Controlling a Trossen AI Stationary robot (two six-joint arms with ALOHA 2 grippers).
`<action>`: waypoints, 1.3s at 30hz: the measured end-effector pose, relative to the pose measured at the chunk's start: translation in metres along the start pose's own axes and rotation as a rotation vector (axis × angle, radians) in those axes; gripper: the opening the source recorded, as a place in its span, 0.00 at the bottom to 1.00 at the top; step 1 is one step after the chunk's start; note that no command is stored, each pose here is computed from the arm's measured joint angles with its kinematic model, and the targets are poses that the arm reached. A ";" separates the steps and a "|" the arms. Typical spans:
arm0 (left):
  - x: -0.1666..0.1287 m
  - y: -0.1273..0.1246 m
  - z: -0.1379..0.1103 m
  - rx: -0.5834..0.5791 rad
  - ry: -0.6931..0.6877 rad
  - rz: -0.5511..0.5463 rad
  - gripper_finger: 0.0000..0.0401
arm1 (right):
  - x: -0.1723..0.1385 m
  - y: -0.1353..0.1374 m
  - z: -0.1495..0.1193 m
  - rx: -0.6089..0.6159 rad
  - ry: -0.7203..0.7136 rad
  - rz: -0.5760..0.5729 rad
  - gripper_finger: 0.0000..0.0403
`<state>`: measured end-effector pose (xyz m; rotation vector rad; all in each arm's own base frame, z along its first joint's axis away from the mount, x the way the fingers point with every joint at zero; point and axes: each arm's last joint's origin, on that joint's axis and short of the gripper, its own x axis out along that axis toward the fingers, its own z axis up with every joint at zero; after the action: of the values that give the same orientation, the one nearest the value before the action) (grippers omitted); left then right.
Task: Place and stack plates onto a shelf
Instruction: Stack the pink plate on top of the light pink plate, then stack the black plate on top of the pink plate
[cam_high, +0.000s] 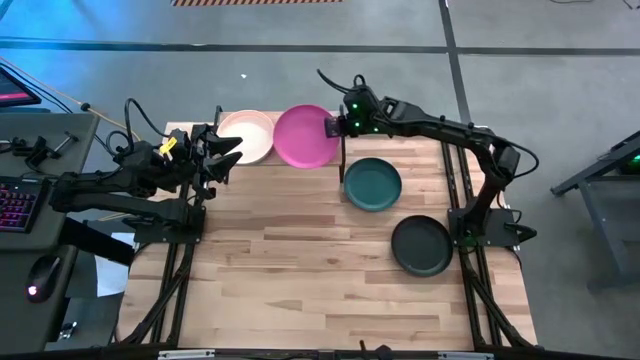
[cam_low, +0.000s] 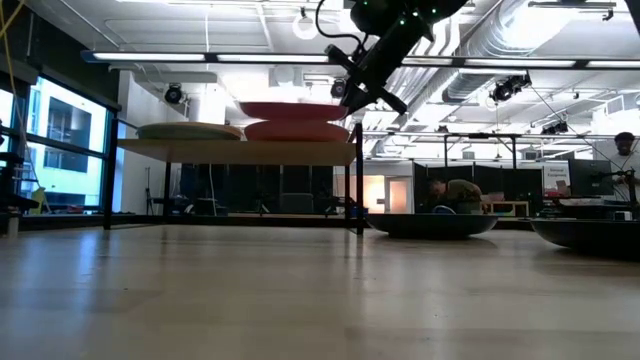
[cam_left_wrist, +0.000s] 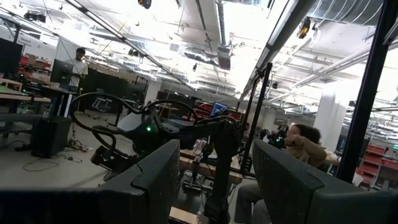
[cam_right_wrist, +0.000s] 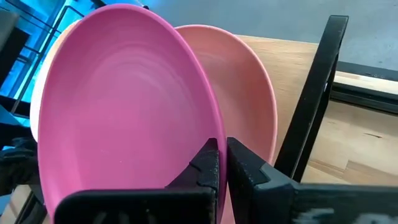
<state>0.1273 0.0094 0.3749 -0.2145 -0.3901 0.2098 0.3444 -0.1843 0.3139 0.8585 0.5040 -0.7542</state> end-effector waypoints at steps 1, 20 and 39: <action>0.000 0.000 0.000 0.000 0.000 0.000 0.47 | 0.000 -0.001 0.001 0.005 0.000 -0.001 0.00; 0.000 0.000 0.000 0.000 0.001 0.000 0.47 | -0.004 0.001 0.011 -0.079 -0.051 0.084 0.40; 0.000 0.001 -0.006 0.030 0.057 0.010 0.47 | -0.127 -0.017 -0.053 -0.430 -0.013 0.130 0.49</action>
<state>0.1292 0.0095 0.3695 -0.1924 -0.3290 0.2189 0.2450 -0.0991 0.3600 0.4798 0.5668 -0.5056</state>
